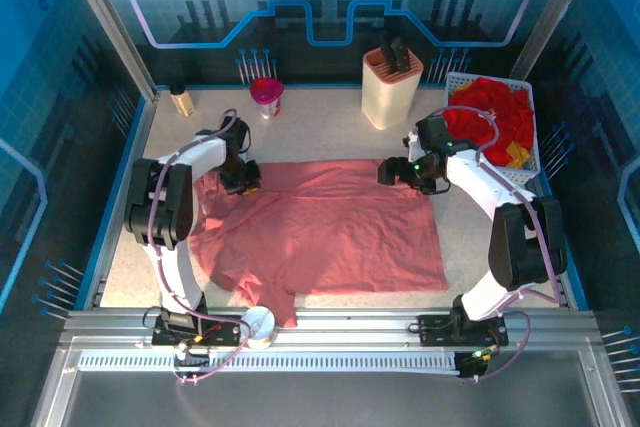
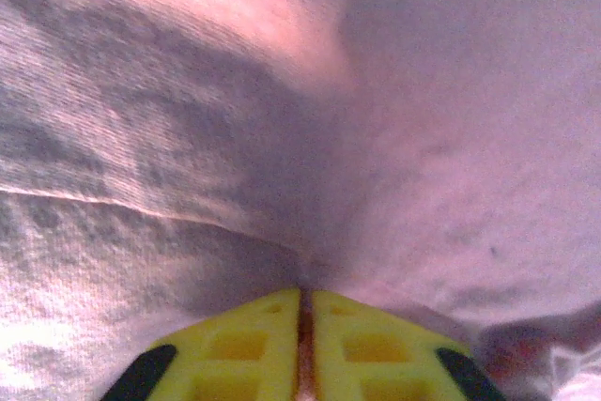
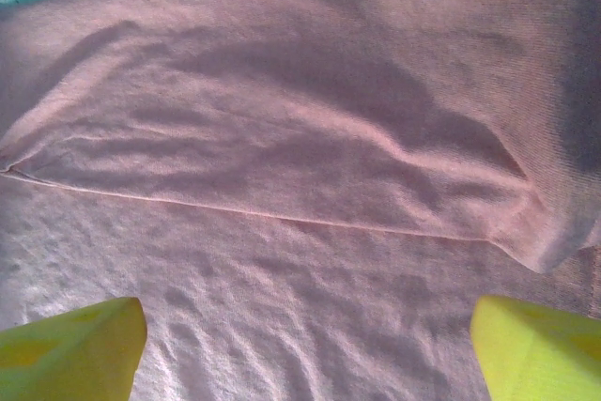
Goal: Fold and stack the t-shirts
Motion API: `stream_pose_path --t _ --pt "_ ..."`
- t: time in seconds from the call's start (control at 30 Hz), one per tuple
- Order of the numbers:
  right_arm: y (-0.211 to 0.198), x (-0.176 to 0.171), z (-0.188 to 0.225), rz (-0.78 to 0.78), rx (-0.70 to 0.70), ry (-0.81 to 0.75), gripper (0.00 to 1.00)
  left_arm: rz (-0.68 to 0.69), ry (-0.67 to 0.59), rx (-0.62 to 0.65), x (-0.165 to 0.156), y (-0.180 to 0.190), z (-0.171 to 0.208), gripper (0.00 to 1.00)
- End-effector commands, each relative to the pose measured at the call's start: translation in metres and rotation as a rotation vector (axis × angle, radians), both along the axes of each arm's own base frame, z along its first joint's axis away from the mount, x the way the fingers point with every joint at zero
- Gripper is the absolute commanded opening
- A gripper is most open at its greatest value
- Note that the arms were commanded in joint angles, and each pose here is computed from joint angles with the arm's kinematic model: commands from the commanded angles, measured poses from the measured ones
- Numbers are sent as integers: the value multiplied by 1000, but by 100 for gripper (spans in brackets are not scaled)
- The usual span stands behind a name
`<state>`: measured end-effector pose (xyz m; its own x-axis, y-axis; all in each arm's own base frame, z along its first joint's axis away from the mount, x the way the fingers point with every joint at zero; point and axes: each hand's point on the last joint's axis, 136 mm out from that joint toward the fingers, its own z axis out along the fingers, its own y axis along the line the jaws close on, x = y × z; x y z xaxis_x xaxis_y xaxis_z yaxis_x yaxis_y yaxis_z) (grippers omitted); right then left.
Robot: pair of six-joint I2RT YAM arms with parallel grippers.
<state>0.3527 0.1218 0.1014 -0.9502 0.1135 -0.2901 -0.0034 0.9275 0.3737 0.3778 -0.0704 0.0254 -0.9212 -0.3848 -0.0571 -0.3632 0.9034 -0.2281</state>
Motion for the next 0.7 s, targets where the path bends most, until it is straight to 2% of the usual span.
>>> stream_pose_path --t 0.0,0.27,0.5,0.57,0.67 --pt "-6 -2 -4 -25 -3 25 90 -3 -24 19 -10 -1 16 2" --pt "-12 -3 -5 -43 -9 28 90 -32 -60 61 -42 -23 42 1" --pt "-11 -5 -12 -40 -3 49 89 -74 -3 87 -87 -55 24 6" --pt "-11 -6 -13 -39 -4 52 89 -88 18 103 -99 -61 18 10" --pt "-11 -6 -13 -39 -4 51 89 -103 29 124 -108 -66 17 28"
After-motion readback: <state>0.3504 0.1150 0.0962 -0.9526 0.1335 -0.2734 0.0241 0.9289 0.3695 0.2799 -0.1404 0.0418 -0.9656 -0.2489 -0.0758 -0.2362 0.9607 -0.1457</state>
